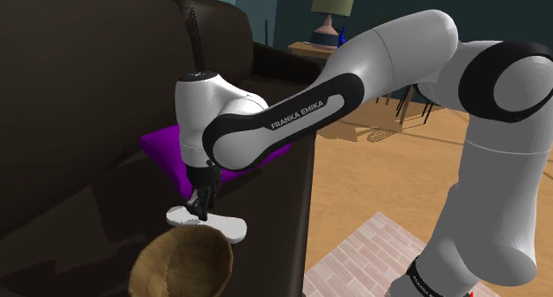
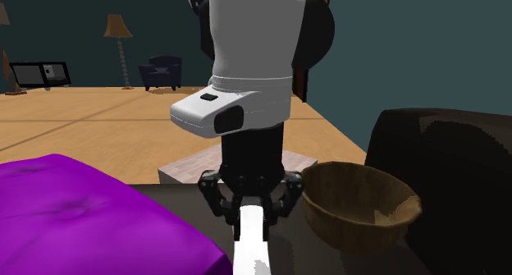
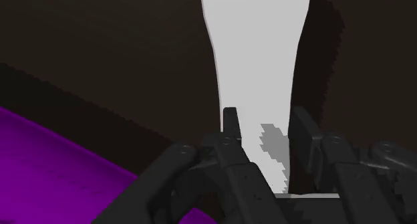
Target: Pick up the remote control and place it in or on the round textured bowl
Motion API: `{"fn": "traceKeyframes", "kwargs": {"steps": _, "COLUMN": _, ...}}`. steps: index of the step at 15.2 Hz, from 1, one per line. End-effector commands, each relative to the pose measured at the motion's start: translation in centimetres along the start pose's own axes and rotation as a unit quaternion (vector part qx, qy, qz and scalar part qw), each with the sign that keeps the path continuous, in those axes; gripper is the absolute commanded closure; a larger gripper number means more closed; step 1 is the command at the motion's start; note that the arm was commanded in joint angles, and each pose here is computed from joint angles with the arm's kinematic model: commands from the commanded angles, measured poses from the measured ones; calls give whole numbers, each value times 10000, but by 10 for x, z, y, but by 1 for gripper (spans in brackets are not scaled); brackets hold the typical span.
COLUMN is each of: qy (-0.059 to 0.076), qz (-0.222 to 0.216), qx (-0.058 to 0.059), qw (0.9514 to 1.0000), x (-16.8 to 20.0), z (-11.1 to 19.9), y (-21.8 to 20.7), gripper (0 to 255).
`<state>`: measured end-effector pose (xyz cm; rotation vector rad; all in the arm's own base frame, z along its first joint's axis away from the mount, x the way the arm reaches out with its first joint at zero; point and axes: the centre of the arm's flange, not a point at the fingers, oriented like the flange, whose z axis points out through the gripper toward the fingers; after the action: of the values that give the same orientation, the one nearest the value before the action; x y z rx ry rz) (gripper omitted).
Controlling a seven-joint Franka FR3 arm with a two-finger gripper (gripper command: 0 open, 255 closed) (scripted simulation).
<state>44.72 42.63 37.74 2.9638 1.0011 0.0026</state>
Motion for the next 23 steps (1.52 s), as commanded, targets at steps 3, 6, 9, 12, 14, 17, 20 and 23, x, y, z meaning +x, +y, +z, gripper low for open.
{"fn": "traceKeyframes", "kwargs": {"steps": 3, "qy": 40, "qz": 532, "qx": 100, "qw": 9985, "x": 16, "z": 9, "y": 2, "gripper": 0}}
{"fn": "traceKeyframes", "kwargs": {"steps": 6, "qy": 40, "qz": 532, "qx": 100, "qw": 9985, "x": 16, "z": 25, "y": 2, "gripper": 0}}
{"fn": "traceKeyframes", "kwargs": {"steps": 9, "qy": 40, "qz": 532, "qx": 100, "qw": 9985, "x": 16, "z": 44, "y": 2, "gripper": 0}}
{"fn": "traceKeyframes", "kwargs": {"steps": 12, "qy": 40, "qz": 532, "qx": 100, "qw": 9985, "x": 16, "z": 44, "y": 2, "gripper": 0}}
{"fn": "traceKeyframes", "kwargs": {"steps": 14, "qy": 40, "qz": 532, "qx": 100, "qw": 9985, "x": 16, "z": 44, "y": 2, "gripper": 0}}
{"fn": "traceKeyframes", "kwargs": {"steps": 17, "qy": 40, "qz": 532, "qx": 100, "qw": 9985, "x": 16, "z": 44, "y": 2, "gripper": 0}}
{"fn": "traceKeyframes", "kwargs": {"steps": 20, "qy": 40, "qz": 532, "qx": 100, "qw": 9985, "x": 16, "z": 44, "y": 2, "gripper": 255}}
{"fn": "traceKeyframes", "kwargs": {"steps": 23, "qy": 40, "qz": 532, "qx": 100, "qw": 9985, "x": 16, "z": 44, "y": 2, "gripper": 255}}
